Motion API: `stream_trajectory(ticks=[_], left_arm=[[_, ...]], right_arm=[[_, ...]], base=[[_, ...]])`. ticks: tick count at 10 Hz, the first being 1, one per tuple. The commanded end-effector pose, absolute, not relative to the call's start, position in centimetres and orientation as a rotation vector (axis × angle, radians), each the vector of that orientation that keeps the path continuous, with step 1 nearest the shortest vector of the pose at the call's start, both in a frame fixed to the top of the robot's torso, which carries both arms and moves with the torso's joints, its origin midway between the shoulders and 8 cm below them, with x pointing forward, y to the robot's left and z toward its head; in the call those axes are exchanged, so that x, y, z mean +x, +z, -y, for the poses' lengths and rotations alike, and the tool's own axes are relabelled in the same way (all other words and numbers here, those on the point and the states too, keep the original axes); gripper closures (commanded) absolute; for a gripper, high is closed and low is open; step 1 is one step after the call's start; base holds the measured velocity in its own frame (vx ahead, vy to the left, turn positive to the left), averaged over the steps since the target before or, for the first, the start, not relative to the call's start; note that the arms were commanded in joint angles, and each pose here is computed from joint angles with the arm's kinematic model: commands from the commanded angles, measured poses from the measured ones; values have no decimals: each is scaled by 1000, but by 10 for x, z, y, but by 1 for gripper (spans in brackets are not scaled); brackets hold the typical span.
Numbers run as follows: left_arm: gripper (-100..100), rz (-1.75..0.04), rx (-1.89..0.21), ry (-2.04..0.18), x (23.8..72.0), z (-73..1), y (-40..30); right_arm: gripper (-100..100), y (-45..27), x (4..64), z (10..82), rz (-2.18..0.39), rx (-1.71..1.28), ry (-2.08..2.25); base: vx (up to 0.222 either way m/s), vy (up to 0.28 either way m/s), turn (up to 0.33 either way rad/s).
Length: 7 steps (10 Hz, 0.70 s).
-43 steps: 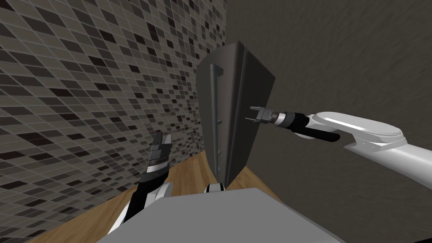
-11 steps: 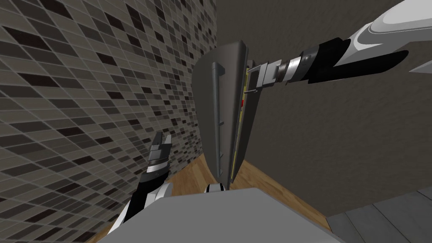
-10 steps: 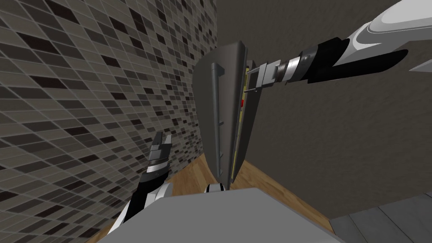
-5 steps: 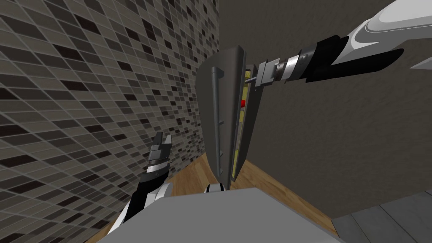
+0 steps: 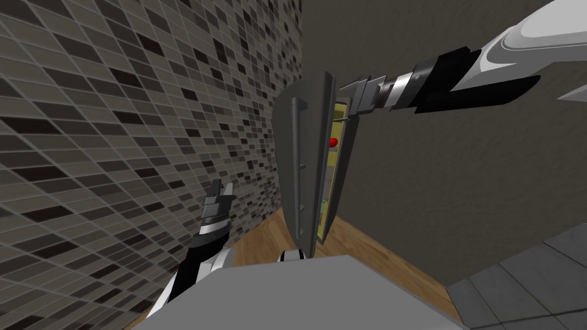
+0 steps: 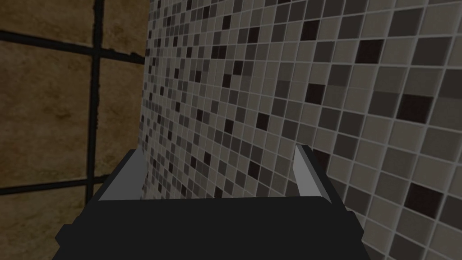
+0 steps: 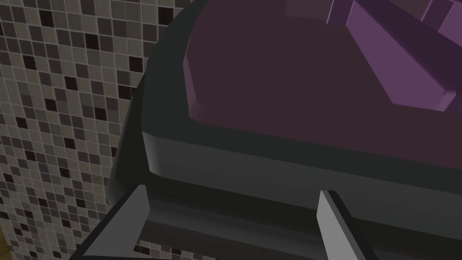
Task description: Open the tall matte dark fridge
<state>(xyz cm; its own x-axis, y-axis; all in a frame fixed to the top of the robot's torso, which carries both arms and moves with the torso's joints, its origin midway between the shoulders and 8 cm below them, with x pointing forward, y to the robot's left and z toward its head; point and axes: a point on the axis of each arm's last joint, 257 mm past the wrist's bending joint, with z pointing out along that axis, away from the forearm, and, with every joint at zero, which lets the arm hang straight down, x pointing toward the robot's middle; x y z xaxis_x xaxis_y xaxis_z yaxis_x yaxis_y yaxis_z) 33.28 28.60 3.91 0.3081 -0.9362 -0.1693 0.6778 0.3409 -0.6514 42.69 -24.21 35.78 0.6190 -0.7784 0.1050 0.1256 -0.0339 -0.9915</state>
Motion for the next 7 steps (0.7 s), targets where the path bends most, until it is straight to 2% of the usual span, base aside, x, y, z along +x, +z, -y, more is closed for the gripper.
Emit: stream_trajectory(ticks=[1,4,6,7], left_arm=[[0,-587,-517,-1131,333,-286,39],[0,-587,-517,-1131,333,-286,39],[0,-587,-517,-1131,333,-286,39],[0,-587,-517,-1131,333,-286,39]], right_arm=[[-100,364,429,250,-569,-1402,-853],[-100,370,430,257,-547,-1375,-905],[-100,363,430,252,-550,-1393,-882],[100,363,429,252,-548,-1394,-880]], base=[[-34,117,-29],[-29,105,-22],[-31,19,-43],[-26,-3,-33]])
